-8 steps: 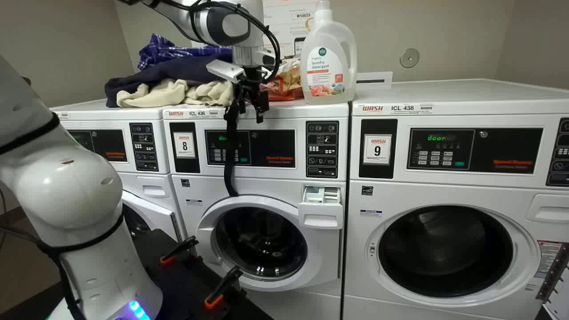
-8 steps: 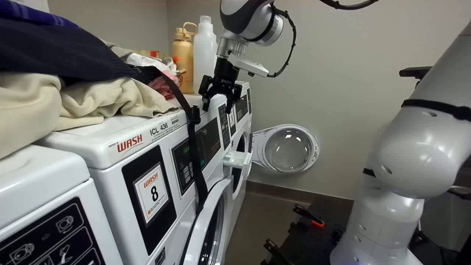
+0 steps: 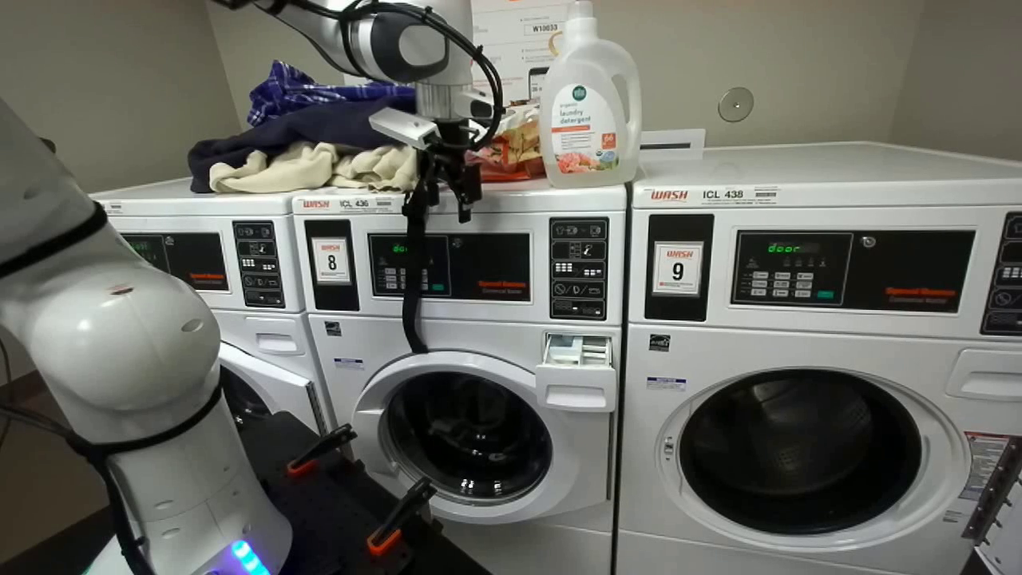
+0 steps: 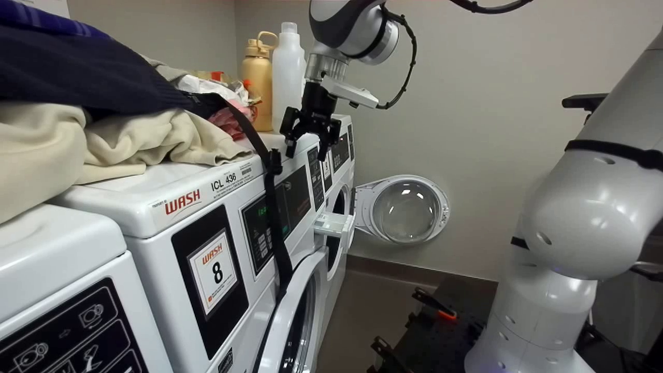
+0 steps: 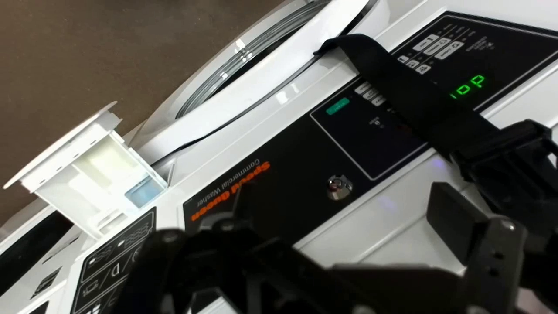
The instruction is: Press the button on the washing machine.
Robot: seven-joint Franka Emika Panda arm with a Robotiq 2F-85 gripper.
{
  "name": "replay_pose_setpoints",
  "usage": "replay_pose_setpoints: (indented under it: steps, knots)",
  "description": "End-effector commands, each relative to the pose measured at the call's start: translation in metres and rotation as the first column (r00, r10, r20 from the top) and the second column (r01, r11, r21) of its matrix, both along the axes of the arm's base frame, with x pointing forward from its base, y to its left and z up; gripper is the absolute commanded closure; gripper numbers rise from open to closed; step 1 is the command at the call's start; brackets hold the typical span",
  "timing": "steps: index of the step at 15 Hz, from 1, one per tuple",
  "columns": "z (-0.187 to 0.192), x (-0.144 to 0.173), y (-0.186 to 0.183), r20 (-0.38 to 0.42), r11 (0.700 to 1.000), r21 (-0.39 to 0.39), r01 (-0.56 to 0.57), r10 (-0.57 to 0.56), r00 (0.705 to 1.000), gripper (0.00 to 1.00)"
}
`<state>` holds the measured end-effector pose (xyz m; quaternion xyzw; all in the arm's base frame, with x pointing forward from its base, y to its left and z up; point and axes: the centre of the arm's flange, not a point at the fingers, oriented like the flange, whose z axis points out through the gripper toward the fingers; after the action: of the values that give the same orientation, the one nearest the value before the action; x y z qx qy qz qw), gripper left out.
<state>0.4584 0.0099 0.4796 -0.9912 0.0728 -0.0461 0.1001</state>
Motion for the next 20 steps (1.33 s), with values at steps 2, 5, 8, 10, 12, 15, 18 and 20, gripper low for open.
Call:
replay_pose_setpoints:
  steps: [2, 5, 8, 10, 12, 15, 18, 20]
  knots:
    - [0.022, -0.019, 0.006, -0.086, 1.000, -0.029, -0.008, 0.005, 0.996, 0.00]
    - [0.037, -0.037, 0.009, -0.145, 0.999, -0.048, -0.022, 0.015, 0.989, 0.26]
    - [0.043, -0.056, 0.017, -0.185, 0.998, -0.048, -0.044, 0.035, 0.982, 0.40]
    - [0.041, -0.067, 0.024, -0.213, 0.998, -0.038, -0.054, 0.045, 0.976, 0.56]
    - [0.033, -0.074, 0.031, -0.231, 0.998, -0.038, -0.058, 0.048, 0.972, 0.70]
    - [0.013, -0.080, 0.040, -0.228, 0.997, -0.062, -0.042, 0.027, 0.973, 0.92]
    - [-0.014, -0.085, 0.048, -0.239, 0.998, -0.065, -0.023, 0.007, 0.971, 1.00]
    - [-0.029, -0.088, 0.051, -0.240, 0.998, -0.069, -0.011, -0.006, 0.971, 1.00]
